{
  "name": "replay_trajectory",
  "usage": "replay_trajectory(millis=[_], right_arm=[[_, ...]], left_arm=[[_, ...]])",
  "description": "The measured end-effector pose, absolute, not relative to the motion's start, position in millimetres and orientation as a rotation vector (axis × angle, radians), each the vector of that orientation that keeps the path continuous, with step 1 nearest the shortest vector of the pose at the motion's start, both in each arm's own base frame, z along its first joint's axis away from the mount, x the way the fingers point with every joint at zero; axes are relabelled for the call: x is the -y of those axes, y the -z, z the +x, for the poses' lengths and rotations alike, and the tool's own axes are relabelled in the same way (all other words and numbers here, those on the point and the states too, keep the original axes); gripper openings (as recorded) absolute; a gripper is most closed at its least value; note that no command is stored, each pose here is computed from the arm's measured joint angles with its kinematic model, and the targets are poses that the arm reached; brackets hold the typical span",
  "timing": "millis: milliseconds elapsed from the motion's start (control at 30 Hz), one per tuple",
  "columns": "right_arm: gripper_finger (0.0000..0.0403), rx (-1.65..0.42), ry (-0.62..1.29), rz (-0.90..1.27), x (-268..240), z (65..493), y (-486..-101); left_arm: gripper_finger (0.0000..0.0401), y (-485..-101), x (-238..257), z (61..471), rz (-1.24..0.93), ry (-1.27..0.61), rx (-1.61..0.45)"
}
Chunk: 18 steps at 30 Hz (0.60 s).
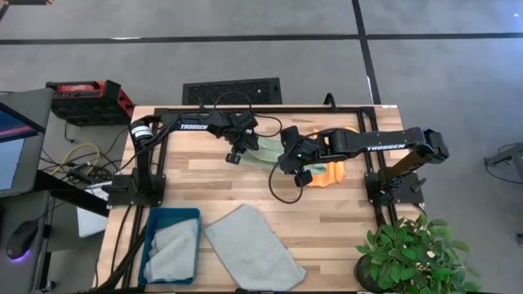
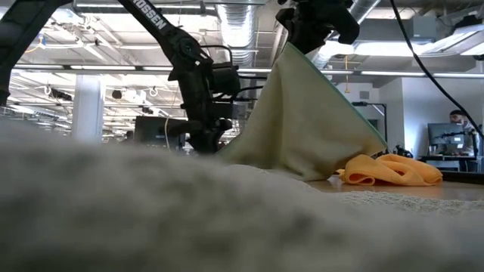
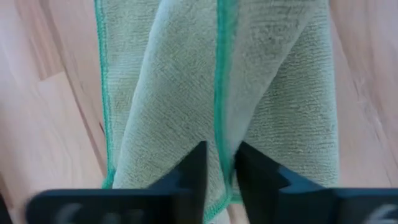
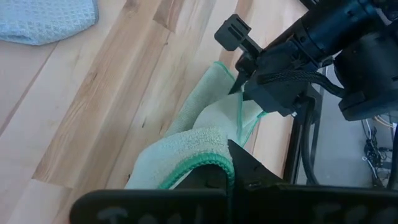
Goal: Fold microfiber towels
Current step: Fold the green microfiber towel
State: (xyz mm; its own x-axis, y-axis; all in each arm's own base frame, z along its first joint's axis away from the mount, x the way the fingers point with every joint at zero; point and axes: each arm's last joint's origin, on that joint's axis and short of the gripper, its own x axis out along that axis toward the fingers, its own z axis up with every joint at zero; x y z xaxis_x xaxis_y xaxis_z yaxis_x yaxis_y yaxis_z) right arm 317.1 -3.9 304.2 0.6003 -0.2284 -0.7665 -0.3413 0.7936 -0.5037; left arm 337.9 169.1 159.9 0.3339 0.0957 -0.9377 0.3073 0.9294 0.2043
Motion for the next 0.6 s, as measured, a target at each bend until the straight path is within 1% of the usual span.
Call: replay_trajectory(millis=[67, 100, 200, 333, 467, 600], right_arm=[[0.0006, -0.944, -0.071, -0.675, 4, 317, -304], [0.0006, -0.944, -0.068, -0.672, 4, 317, -304], [0.0006, -0.968, -0.044, -0.675, 5, 316, -303], [0.0006, -1.012, -0.001, -0.642, 8, 312, -301], [0.0006, -1.079, 0.019, -0.595, 12, 307, -298], [0.0006, -1.133, 0.09, -0.623, 17, 303, -297]], left_arm=[[0.002, -160, -170, 338, 0.371, 0.138, -1.232], [0.0011, -160, -170, 337, 0.365, 0.134, -1.234], [0.0007, -162, -170, 335, 0.336, 0.114, -1.25], [0.0002, -177, -167, 328, 0.312, 0.084, -1.255], [0.0001, -200, -162, 319, 0.29, 0.047, -1.238], [0.0, -230, -156, 307, 0.293, -0.015, -1.196]])
